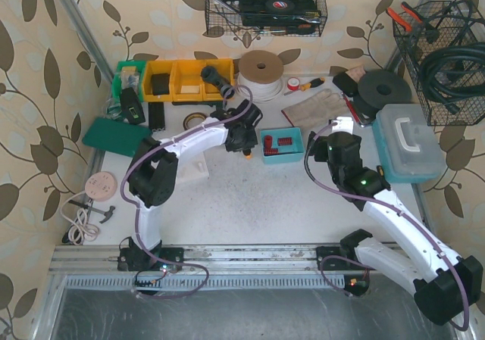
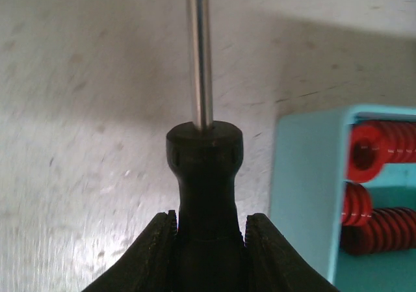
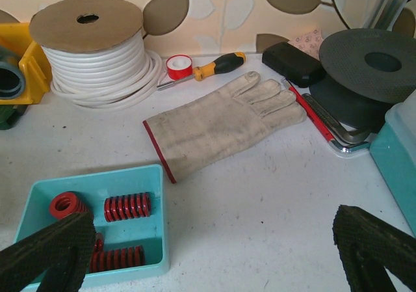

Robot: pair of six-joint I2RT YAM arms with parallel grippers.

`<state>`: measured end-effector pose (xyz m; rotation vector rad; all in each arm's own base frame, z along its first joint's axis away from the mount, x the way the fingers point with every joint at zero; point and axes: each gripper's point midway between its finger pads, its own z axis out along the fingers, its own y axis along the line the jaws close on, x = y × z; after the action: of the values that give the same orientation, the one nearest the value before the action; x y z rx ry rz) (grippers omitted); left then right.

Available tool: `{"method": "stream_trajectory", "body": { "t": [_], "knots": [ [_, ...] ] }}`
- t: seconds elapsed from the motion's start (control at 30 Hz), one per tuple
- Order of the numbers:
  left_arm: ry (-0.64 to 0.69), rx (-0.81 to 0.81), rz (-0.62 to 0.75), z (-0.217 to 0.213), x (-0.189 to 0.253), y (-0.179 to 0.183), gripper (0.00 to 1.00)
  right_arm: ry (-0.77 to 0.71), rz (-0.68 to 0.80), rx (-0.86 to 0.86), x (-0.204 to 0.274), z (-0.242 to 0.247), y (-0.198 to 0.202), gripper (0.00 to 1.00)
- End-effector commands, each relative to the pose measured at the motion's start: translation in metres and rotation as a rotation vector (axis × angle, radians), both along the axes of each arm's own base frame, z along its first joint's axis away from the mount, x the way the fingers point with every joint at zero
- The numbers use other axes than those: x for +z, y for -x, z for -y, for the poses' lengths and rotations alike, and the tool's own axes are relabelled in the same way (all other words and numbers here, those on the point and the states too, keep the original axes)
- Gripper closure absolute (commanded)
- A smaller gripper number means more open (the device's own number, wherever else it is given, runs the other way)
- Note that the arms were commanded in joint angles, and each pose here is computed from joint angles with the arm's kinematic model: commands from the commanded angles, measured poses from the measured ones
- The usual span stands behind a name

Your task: Install the large spring

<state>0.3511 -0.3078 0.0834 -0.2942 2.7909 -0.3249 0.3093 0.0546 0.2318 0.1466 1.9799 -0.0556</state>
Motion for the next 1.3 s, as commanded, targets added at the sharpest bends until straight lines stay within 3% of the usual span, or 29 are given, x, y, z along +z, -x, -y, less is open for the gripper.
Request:
{"method": "stream_trajectory", "body": {
  "t": [0.0, 0.43, 0.73, 1.0, 1.1, 1.27],
  "knots": [
    [-0.041, -0.352, 0.149, 0.012, 0.016, -0.031, 1.00, 0.009, 0.009, -0.011, -0.001, 0.002, 0.000, 0.02],
    [-0.289, -0.542, 0.126, -0.041, -0.017, -0.091, 1.00, 0.007, 0.006, -0.016, -0.003, 0.002, -0.001, 0.02],
    [-0.264, -0.536, 0.101, -0.053, -0.036, -0.113, 0.97, 0.033, -0.025, -0.010, -0.010, -0.001, -0.007, 0.02],
    [-0.281, -0.519, 0.103, -0.058, -0.039, -0.118, 0.64, 0.035, -0.023, -0.011, -0.010, -0.001, -0.008, 0.02],
    [-0.280, -0.512, 0.109, -0.059, -0.034, -0.118, 0.43, 0.027, -0.018, -0.005, -0.008, -0.003, -0.008, 0.02],
    [-0.261, -0.490, 0.155, -0.058, -0.011, -0.119, 0.34, 0.021, -0.026, 0.003, -0.009, -0.005, -0.010, 0.02]
  ]
}}
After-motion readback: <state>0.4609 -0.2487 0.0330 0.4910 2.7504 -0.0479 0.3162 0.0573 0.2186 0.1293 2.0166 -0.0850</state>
